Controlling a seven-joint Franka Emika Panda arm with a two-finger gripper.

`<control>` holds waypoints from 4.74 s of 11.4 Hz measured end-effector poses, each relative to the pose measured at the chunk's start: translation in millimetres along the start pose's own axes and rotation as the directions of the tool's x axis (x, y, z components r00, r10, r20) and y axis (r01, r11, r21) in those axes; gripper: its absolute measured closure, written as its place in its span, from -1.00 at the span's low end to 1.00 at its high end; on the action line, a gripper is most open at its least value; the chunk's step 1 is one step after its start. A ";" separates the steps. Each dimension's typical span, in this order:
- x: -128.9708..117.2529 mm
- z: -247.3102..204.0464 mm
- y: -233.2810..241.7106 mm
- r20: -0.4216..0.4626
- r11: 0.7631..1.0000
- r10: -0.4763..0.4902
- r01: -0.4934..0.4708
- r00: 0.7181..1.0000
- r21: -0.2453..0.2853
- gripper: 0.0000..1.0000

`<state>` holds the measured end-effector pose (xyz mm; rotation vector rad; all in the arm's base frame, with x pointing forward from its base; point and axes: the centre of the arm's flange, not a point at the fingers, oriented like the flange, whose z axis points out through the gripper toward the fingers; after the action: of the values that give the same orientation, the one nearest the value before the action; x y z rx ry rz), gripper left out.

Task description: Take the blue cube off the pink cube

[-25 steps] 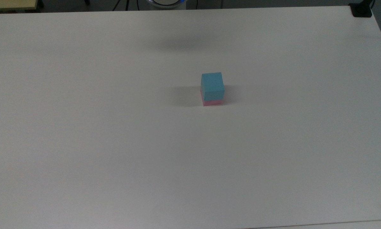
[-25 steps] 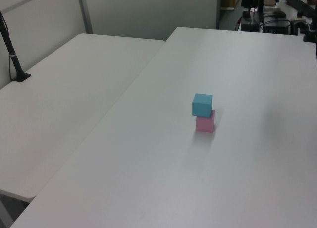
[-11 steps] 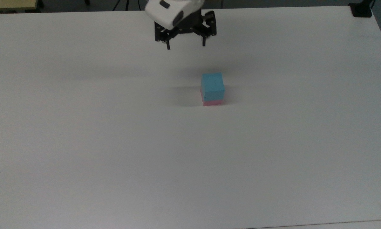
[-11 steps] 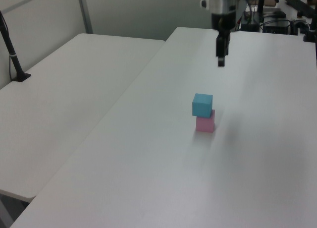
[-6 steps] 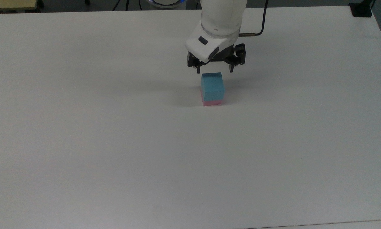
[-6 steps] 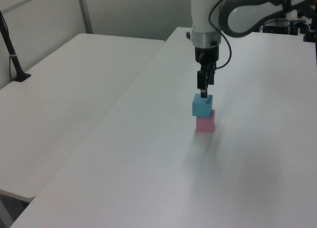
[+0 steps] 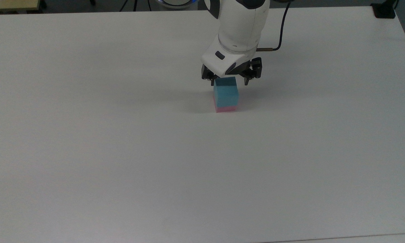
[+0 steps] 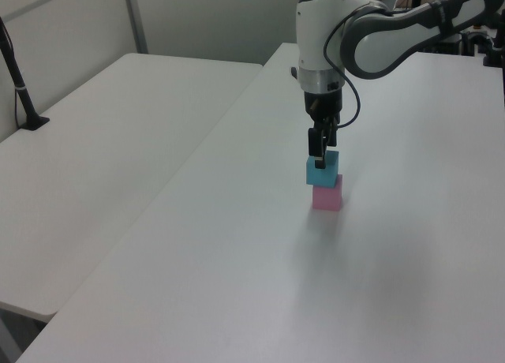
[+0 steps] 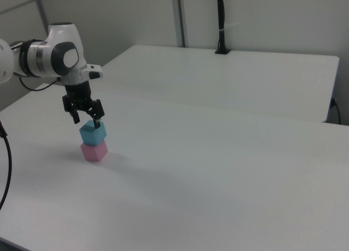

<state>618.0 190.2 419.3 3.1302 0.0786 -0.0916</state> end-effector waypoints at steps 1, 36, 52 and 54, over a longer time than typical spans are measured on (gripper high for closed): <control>0.3 -1.0 -0.1 -0.002 1.000 0.000 0.000 1.000 -0.001 -1.00; -99.2 41.9 159.4 0.206 0.995 -0.007 0.028 0.979 -0.100 -0.04; -109.8 -131.4 201.1 0.014 0.995 0.093 -0.093 0.996 0.021 -1.00; -118.2 -181.9 214.2 -0.033 0.986 0.146 -0.142 0.989 0.091 -1.00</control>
<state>521.5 -27.7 609.5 3.2137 -0.1559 -0.0324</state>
